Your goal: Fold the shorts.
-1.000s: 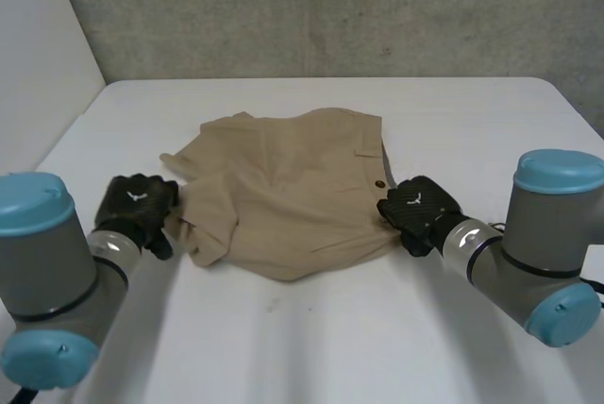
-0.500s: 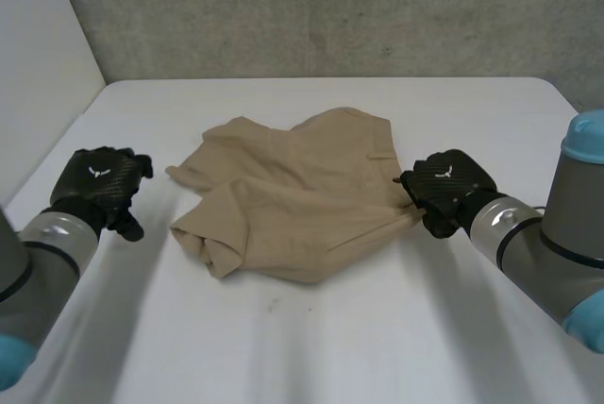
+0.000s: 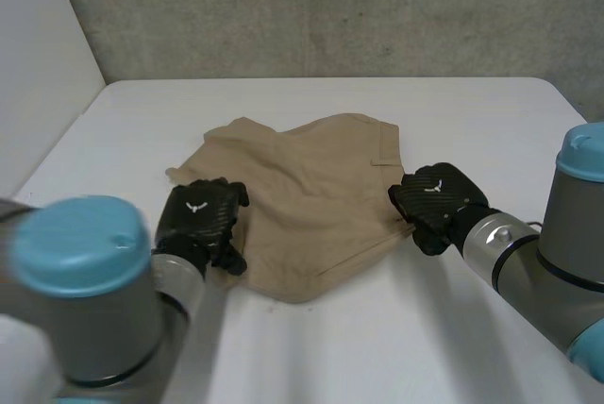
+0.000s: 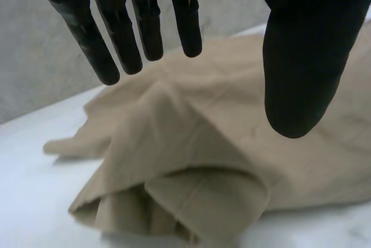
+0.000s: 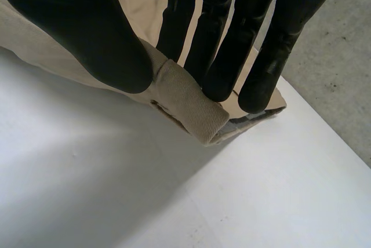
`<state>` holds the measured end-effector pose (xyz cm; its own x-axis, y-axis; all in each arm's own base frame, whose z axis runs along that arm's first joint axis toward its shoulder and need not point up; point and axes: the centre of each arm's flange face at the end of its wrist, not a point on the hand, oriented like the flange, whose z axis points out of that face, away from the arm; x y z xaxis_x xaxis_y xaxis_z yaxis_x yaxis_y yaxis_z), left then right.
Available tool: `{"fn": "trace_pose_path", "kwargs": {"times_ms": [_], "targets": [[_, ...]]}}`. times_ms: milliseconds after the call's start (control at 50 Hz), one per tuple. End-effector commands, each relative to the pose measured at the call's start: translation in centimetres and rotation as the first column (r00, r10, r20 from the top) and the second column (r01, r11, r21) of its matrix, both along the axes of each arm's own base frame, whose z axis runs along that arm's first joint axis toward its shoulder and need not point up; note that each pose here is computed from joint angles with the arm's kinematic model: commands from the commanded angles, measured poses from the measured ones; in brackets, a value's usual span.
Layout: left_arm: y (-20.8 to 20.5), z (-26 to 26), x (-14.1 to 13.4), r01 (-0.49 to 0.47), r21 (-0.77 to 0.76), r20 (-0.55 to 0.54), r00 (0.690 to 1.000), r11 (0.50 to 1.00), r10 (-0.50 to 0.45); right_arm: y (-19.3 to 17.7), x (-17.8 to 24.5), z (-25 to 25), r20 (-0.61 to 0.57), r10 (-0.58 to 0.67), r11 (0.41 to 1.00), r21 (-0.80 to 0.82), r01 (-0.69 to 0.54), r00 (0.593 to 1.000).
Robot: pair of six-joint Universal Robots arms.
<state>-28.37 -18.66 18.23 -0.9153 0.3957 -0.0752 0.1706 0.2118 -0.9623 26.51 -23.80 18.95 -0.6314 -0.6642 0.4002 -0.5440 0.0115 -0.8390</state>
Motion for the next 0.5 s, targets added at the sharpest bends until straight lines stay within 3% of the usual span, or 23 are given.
{"fn": "trace_pose_path", "kwargs": {"times_ms": [20, 240, 400, 500], "targets": [[-1.4, -3.5, -1.2, -0.084, 0.029, 0.084, 0.993, 0.996, 0.082, 0.1, 0.0, -0.2, -0.003, 0.004, 1.000, 0.004, -0.004, 1.000], [-2.9, -4.2, 0.9, -0.189, 0.012, 0.142, 0.972, 0.982, 0.185, -0.3, -0.3, -0.3, -0.012, -0.007, 1.000, -0.002, 0.007, 1.000], [-3.3, -2.6, 2.1, -0.188, -0.078, 0.177, 0.964, 0.979, 0.200, -0.8, -0.2, 0.1, -0.006, -0.012, 1.000, -0.021, 0.012, 1.000], [-3.5, -0.3, 2.3, -0.102, -0.150, 0.204, 0.970, 0.983, 0.132, -1.5, 0.1, 1.6, 0.011, -0.012, 0.998, -0.061, 0.012, 1.000]]}}
